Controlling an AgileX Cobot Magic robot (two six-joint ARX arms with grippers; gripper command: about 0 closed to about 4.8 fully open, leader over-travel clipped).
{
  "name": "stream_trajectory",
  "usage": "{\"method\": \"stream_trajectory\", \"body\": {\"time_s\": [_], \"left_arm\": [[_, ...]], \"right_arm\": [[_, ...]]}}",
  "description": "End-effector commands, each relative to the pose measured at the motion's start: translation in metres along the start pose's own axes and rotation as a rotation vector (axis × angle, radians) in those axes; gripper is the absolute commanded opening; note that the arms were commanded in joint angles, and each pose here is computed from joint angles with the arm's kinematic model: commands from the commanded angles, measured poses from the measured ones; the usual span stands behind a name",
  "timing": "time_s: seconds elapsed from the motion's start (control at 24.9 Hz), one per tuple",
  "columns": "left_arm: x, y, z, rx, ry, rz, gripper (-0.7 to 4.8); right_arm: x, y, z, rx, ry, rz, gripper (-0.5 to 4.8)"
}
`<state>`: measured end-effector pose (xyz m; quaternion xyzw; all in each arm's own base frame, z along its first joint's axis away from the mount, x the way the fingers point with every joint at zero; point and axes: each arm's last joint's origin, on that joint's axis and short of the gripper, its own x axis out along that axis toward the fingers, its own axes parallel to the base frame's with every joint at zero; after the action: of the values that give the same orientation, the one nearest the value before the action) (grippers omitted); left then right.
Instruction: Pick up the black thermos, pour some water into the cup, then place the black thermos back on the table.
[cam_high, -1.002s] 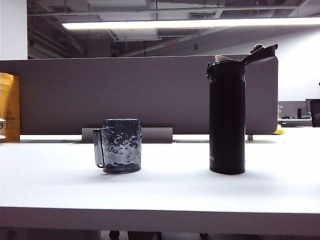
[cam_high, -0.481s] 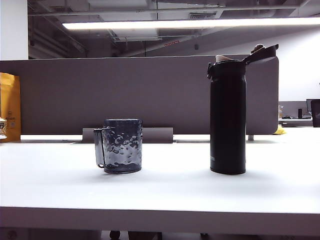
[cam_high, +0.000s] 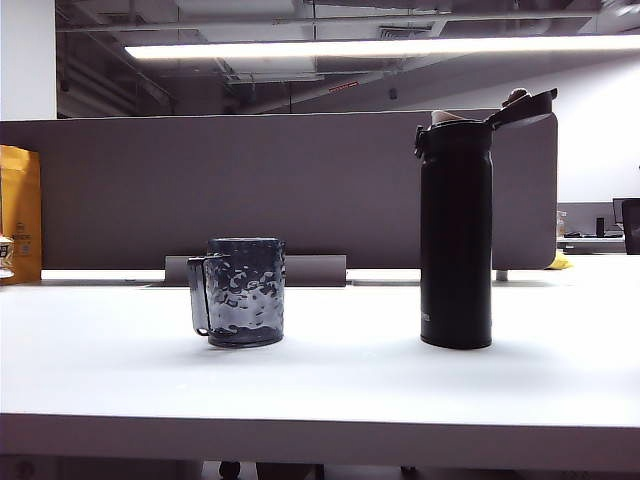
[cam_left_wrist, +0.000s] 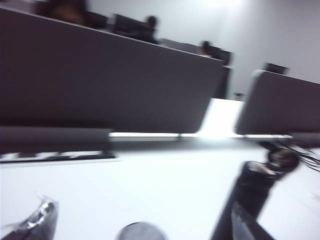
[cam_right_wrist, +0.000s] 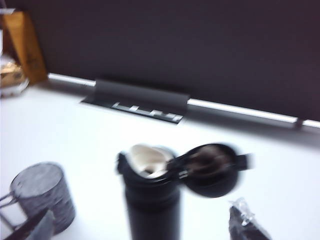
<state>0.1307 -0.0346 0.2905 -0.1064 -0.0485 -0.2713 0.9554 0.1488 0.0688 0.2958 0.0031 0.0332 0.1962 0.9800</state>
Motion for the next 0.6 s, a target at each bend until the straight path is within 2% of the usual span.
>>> {"method": "stream_trajectory", "body": {"time_s": [0.04, 0.2, 0.36, 0.6], "left_arm": [[0.016, -0.007, 0.001, 0.071, -0.017, -0.049, 4.79], [0.037, -0.019, -0.015, 0.158, 0.075, -0.122, 4.79], [0.051, -0.031, -0.033, 0.218, 0.149, -0.151, 4.79], [0.061, -0.038, -0.049, 0.211, 0.225, -0.178, 4.79]], "right_arm": [[0.013, 0.01, -0.01, 0.021, -0.029, -0.048, 4.79], [0.03, 0.016, -0.034, 0.147, 0.022, -0.108, 4.79], [0.047, 0.018, -0.054, 0.143, 0.056, -0.11, 4.79], [0.074, 0.021, -0.075, 0.133, 0.08, -0.123, 4.79]]}}
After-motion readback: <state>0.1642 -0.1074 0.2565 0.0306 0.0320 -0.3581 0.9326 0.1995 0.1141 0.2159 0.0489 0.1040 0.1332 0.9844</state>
